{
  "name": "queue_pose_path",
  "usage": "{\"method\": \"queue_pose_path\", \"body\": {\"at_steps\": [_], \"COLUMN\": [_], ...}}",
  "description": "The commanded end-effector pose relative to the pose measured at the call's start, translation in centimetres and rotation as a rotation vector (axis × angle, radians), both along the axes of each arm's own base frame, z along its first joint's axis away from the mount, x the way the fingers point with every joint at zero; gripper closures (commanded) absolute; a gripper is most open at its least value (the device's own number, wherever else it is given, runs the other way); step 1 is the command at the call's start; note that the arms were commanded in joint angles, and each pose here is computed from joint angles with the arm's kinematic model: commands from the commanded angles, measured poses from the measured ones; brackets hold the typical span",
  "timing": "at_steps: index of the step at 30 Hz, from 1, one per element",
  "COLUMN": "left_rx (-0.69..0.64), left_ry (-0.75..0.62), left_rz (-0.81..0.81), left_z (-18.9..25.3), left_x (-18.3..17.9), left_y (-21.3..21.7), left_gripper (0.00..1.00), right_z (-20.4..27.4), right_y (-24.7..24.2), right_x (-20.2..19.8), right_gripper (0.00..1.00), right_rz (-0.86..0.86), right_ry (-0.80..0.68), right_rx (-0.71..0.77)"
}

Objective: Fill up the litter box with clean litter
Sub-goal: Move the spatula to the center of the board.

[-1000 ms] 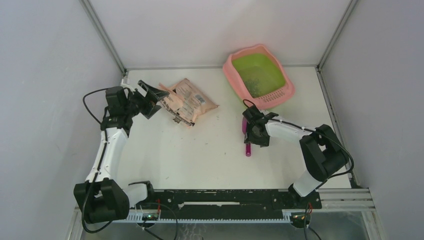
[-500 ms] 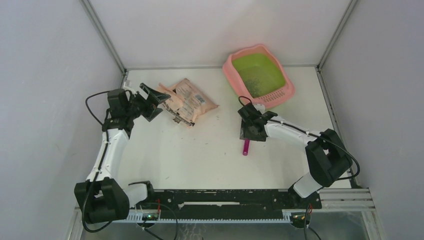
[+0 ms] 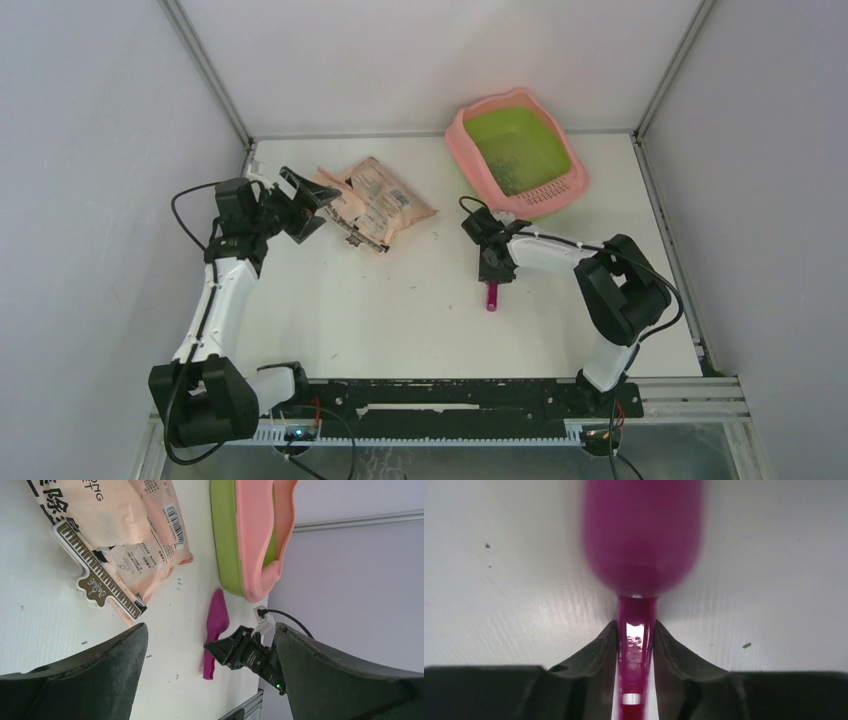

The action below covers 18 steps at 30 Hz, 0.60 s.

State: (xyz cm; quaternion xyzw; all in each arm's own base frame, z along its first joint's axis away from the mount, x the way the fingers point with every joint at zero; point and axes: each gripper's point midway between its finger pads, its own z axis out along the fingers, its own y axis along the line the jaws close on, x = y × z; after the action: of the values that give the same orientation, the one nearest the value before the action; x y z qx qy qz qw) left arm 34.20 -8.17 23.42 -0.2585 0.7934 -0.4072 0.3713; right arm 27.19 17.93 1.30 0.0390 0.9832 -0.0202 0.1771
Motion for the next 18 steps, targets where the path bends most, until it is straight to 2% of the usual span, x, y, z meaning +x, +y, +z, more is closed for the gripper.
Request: {"method": "queue_pose_path", "body": {"at_steps": [1,4,8,13,18], "left_rx": [0.018,0.018,0.017,0.016,0.019], "left_ry": [-0.061,-0.056,-0.05,-0.041,-0.034], "left_rz": [-0.025,-0.021,-0.017,-0.013,-0.009], "left_z": [0.8,0.4,0.0,-0.5,-0.8], "left_x": [-0.3,-0.2,0.0,0.2,0.7], "left_y": [-0.1,-0.1,0.0,0.1,0.2], "left_gripper": [0.0,0.0,0.0,0.0,0.0], "right_z": [-0.2,0.0,0.7,2.8,4.4], "right_y": [1.3,2.2,2.9,4.6,4.7], "right_x": [-0.1,-0.3,1.1,6.3,13.9], "right_gripper": [0.7,0.83,0.85,0.85,0.84], "right_rz": [0.083,0.168,0.258,0.344,0.35], "right_ry": [-0.002,-0.004,-0.042,-0.121,-0.192], "right_rx": [-0.017,-0.041,-0.098,-0.139,-0.198]}}
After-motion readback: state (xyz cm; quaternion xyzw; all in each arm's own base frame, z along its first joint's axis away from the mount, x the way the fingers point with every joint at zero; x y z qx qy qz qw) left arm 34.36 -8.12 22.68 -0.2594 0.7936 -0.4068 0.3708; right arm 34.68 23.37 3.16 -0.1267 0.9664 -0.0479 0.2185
